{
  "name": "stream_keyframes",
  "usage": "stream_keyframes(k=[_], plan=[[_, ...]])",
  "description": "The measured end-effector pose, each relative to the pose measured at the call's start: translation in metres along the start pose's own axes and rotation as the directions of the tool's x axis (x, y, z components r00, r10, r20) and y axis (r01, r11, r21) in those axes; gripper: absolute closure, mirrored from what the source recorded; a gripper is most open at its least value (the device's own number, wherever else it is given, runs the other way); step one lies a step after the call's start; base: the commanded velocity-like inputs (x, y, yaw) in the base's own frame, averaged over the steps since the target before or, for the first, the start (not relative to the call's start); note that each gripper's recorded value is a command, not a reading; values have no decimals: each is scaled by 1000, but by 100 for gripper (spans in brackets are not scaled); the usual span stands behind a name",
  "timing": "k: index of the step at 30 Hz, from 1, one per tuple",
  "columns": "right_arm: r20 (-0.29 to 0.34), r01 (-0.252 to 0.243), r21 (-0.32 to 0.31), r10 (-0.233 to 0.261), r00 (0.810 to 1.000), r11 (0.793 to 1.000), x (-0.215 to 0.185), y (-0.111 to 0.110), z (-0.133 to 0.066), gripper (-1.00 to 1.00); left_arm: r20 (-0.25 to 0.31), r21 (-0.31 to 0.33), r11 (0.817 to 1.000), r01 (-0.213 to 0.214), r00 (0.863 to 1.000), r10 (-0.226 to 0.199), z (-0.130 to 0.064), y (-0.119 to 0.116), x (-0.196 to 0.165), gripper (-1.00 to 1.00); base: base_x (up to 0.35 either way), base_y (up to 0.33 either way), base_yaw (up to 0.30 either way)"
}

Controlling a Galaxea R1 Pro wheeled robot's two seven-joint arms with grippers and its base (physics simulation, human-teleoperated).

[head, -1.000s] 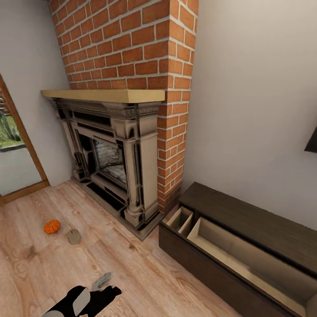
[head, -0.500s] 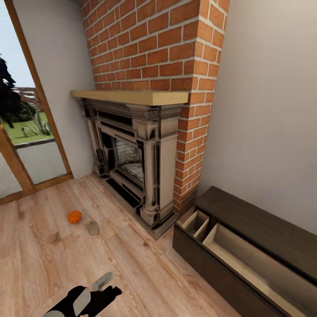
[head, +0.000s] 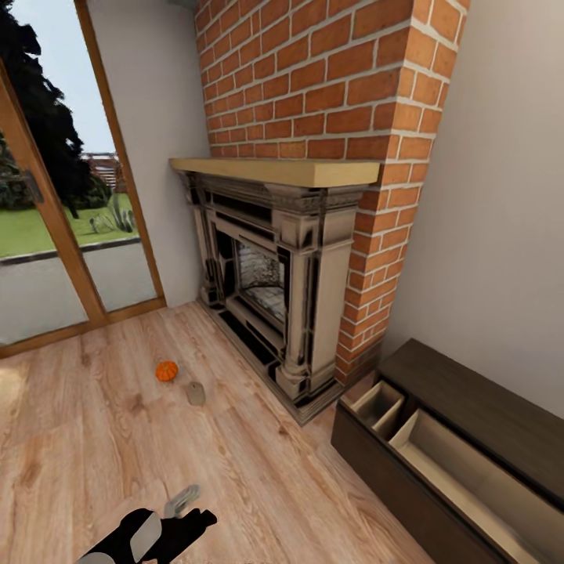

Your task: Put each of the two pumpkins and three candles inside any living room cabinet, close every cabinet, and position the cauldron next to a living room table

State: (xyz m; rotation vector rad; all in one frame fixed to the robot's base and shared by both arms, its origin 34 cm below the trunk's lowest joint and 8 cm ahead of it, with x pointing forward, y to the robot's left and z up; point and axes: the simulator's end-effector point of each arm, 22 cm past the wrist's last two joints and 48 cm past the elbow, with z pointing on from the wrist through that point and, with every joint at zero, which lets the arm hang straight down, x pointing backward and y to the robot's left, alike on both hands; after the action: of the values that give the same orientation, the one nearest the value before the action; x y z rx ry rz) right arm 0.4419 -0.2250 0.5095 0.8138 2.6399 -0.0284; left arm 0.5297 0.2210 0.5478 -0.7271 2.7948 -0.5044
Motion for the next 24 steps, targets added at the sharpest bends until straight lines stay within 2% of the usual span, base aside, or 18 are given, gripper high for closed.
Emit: stream_keyframes(k=[9, 24], plan=[[-6, 1, 3, -1, 1000, 1000, 3, -1, 1, -100, 25, -5, 1000, -1, 1000, 1, 2, 4, -4, -100, 0, 0, 269], [-17, 4, 8, -4, 1000, 1000, 7, -3, 3, -100, 18, -14, 1000, 3, 1000, -3, 5, 9, -1, -100, 0, 0, 267]])
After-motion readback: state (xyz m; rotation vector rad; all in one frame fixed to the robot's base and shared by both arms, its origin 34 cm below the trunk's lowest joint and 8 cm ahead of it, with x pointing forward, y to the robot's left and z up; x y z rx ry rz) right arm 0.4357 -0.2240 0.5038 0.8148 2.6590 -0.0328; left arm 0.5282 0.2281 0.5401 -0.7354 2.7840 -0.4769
